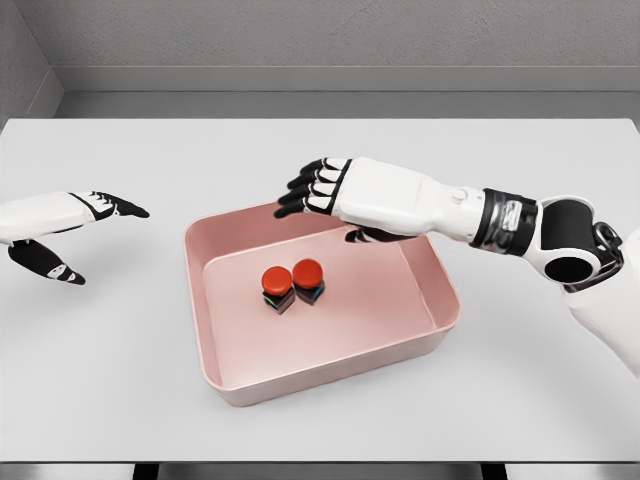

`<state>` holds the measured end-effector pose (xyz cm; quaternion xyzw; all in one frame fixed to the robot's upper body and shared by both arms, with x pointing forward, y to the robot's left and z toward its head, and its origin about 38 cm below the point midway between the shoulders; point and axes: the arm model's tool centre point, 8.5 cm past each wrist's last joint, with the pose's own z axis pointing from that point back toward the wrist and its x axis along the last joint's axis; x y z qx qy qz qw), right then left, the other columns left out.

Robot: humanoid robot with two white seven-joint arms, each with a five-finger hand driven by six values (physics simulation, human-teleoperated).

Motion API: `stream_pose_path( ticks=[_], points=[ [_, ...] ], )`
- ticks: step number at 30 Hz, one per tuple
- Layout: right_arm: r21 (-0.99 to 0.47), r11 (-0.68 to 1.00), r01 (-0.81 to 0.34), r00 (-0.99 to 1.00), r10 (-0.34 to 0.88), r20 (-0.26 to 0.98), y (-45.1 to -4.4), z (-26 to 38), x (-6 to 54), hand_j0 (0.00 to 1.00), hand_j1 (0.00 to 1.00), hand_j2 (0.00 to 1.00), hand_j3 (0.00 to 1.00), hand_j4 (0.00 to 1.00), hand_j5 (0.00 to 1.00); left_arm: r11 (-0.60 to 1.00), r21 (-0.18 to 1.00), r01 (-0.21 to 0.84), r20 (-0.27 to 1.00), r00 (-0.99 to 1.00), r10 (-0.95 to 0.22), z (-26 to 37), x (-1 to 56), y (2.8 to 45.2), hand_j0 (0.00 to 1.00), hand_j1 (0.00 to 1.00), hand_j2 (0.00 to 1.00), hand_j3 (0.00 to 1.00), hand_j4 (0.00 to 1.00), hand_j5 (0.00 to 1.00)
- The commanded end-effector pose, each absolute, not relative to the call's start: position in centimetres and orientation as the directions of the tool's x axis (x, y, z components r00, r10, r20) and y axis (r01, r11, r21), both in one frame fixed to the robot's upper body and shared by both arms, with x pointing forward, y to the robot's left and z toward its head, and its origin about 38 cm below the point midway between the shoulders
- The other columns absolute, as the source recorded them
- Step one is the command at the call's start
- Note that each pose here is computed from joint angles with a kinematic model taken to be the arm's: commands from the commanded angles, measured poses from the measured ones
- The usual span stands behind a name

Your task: Put the industrial switch in the basket with both arms

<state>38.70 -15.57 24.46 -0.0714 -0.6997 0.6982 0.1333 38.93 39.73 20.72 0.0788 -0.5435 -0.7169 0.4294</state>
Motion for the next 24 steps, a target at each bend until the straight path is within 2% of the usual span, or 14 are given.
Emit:
stream_pose_path(
  ticks=[1, 5, 7, 9, 10, 21, 24],
  points=[
    [-0.996, 0.019, -0.09, -0.952, 0.291, 0.092, -15.8, 24.5, 38.7, 1.0, 1.0, 1.0, 1.0, 1.0, 1.0, -0.034, 0.846, 0.532, 0.359, -0.616, -0.701, 20.7, 38.9, 39.7, 1.0, 1.0, 1.0, 1.0, 1.0, 1.0],
    [-0.998, 0.015, -0.061, -0.913, 0.403, 0.062, -20.7, 25.9, 40.0, 1.0, 1.0, 1.0, 1.0, 1.0, 1.0, -0.034, 0.846, 0.532, 0.36, -0.617, -0.7, 20.7, 38.9, 39.7, 1.0, 1.0, 1.0, 1.0, 1.0, 1.0],
    [-0.995, 0.052, -0.083, -0.884, 0.456, 0.098, -22.7, 25.7, 40.9, 1.0, 1.0, 1.0, 1.0, 1.0, 1.0, -0.034, 0.847, 0.531, 0.359, -0.618, -0.7, 20.8, 39.0, 39.7, 1.0, 1.0, 1.0, 1.0, 1.0, 1.0],
    [-0.993, 0.076, -0.091, -0.819, 0.561, 0.118, -27.0, 25.7, 42.2, 1.0, 1.0, 1.0, 1.0, 1.0, 1.0, -0.034, 0.846, 0.532, 0.36, -0.617, -0.7, 20.7, 38.9, 39.7, 1.0, 1.0, 1.0, 1.0, 1.0, 1.0],
    [-0.985, 0.125, -0.12, -0.79, 0.589, 0.171, -28.7, 25.4, 42.8, 1.0, 1.0, 1.0, 1.0, 1.0, 1.0, -0.034, 0.846, 0.532, 0.36, -0.617, -0.7, 20.7, 38.9, 39.7, 1.0, 1.0, 1.0, 1.0, 1.0, 1.0],
    [-0.937, 0.185, -0.296, -0.56, 0.761, 0.327, -38.4, 18.3, 42.4, 1.0, 1.0, 1.0, 1.0, 1.0, 1.0, -0.034, 0.844, 0.535, 0.361, -0.614, -0.702, 20.7, 38.9, 39.8, 1.0, 1.0, 1.0, 1.0, 1.0, 1.0],
    [-0.934, 0.203, -0.293, -0.529, 0.779, 0.335, -39.7, 18.3, 42.5, 1.0, 1.0, 1.0, 1.0, 1.0, 1.0, -0.034, 0.844, 0.535, 0.361, -0.614, -0.702, 20.7, 38.9, 39.8, 1.0, 1.0, 1.0, 1.0, 1.0, 1.0]
  ],
)
